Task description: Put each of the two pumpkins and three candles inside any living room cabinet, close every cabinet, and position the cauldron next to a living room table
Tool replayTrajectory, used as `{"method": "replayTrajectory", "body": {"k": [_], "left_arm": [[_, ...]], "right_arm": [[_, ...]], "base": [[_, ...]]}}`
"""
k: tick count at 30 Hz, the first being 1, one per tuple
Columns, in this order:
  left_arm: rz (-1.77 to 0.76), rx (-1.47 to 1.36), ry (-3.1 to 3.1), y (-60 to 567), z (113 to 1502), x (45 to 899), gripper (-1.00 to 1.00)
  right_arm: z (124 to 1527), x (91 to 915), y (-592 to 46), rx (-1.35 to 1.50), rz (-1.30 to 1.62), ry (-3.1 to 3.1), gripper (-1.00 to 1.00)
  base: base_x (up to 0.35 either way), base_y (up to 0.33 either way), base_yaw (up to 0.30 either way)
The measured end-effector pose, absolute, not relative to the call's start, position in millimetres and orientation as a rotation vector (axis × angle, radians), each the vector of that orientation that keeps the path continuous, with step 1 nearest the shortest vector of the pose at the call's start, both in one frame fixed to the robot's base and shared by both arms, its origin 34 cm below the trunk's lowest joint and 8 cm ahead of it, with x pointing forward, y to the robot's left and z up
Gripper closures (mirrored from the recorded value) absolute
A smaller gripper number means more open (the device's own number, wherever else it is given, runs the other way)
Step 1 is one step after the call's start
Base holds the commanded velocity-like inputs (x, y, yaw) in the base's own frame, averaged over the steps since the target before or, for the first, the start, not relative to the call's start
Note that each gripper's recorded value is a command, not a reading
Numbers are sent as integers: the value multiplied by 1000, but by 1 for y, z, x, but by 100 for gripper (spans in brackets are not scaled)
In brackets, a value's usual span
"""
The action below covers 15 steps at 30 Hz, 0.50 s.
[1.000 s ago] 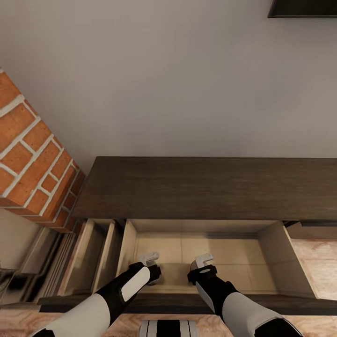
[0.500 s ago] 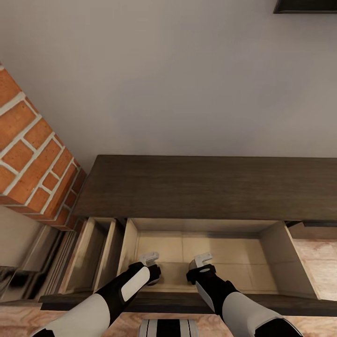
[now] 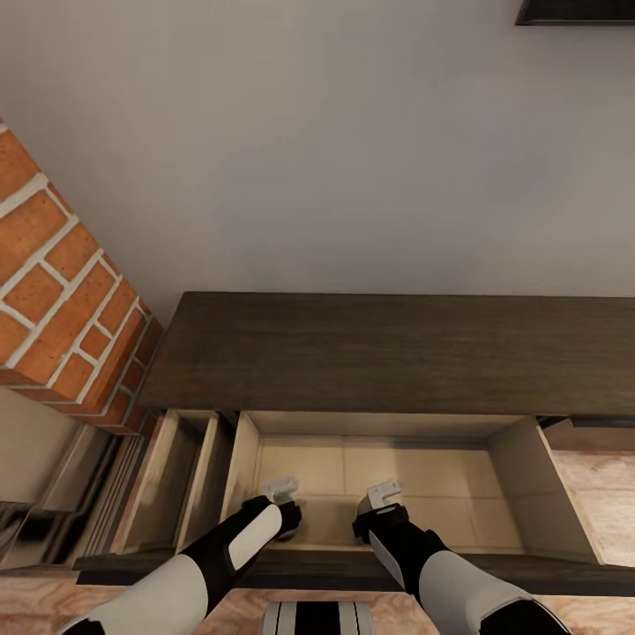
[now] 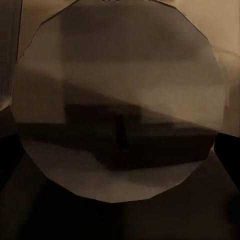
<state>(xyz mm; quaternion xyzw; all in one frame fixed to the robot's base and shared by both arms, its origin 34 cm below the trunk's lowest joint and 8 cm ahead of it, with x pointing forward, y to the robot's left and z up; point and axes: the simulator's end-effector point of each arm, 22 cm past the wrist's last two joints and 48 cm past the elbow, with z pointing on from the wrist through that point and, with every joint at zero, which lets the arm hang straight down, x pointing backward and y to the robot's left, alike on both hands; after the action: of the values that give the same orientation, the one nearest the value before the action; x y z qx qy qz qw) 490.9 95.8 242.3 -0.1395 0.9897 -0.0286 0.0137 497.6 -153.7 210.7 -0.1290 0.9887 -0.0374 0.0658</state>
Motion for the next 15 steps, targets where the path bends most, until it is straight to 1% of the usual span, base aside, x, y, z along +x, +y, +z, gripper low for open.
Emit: {"method": "replayTrajectory", "body": {"k": [4, 15], "left_arm": [[-32, -431, 3108, 106, 234, 477, 100], [-32, -431, 3109, 106, 234, 477, 100]], "right_arm": [[211, 497, -154, -390, -113, 2983, 100], [212, 506, -151, -377, -101, 2941, 100]], "base": [[0, 0, 0], [0, 0, 0]]}}
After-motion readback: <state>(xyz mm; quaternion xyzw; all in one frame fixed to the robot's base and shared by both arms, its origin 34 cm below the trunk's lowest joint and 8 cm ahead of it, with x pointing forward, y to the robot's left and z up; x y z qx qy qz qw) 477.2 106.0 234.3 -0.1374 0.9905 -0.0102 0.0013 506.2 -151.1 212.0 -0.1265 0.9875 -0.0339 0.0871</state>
